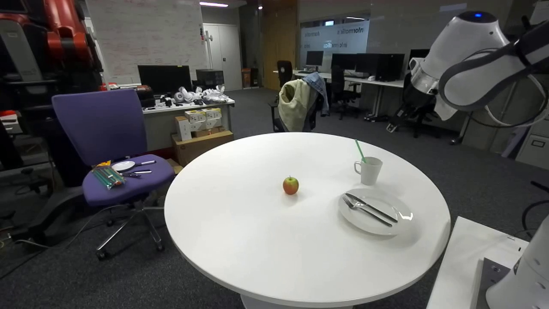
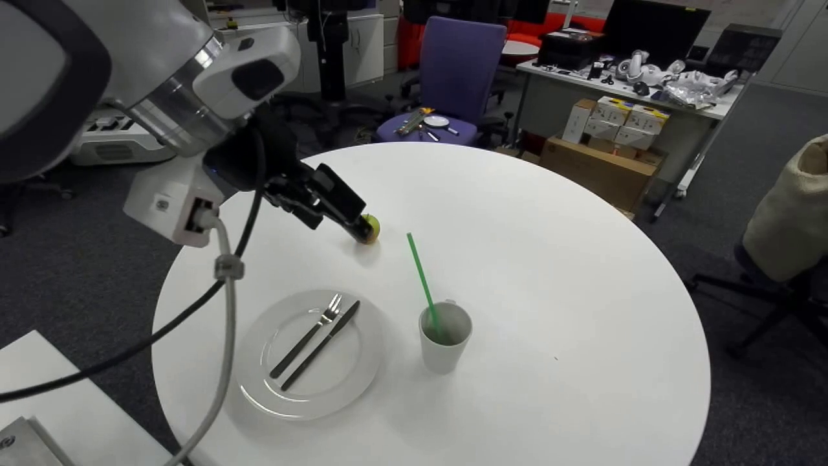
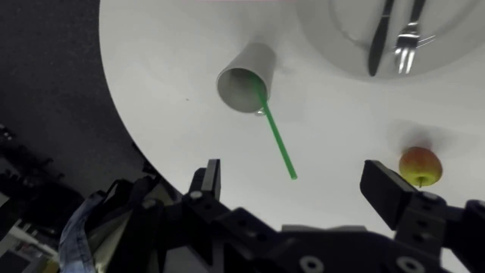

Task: Remove the straw from the cup and put it on the table

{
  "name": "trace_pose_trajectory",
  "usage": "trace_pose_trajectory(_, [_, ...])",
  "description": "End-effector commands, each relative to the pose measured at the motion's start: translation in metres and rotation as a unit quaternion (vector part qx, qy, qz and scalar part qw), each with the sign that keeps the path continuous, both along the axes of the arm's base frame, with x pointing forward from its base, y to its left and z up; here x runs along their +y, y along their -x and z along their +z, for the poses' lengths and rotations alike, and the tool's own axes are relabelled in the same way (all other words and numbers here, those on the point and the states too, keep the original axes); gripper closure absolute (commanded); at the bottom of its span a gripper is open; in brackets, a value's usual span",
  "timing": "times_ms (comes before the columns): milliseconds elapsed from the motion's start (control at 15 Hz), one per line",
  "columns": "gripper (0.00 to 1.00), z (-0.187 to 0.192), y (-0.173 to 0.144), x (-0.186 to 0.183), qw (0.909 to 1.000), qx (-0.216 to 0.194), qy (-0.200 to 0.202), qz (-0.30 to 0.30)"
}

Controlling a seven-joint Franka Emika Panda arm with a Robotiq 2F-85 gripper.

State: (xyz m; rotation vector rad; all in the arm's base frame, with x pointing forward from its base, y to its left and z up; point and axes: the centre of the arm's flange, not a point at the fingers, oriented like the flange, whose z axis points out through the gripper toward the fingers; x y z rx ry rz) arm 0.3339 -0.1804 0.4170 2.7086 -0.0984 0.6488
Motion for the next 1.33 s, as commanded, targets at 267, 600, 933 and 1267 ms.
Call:
trace_pose_trajectory(267, [0.00,-0.015,-0.006,-0.011,0.9942,-0.103,0.029,-0.015])
trace_pose_trajectory(600, [0.00,-0.021,-0.006,-0.016,0.9934,-0.106,0.021,-0.037])
trace_pose_trajectory(933, [0.00,-0.022,-0.009,-0.019,0.9931,-0.102,0.046,-0.035])
trace_pose_trajectory(1267, [0.00,-0.033,-0.018,-0.017,0.9902,-0.080,0.114,-0.002])
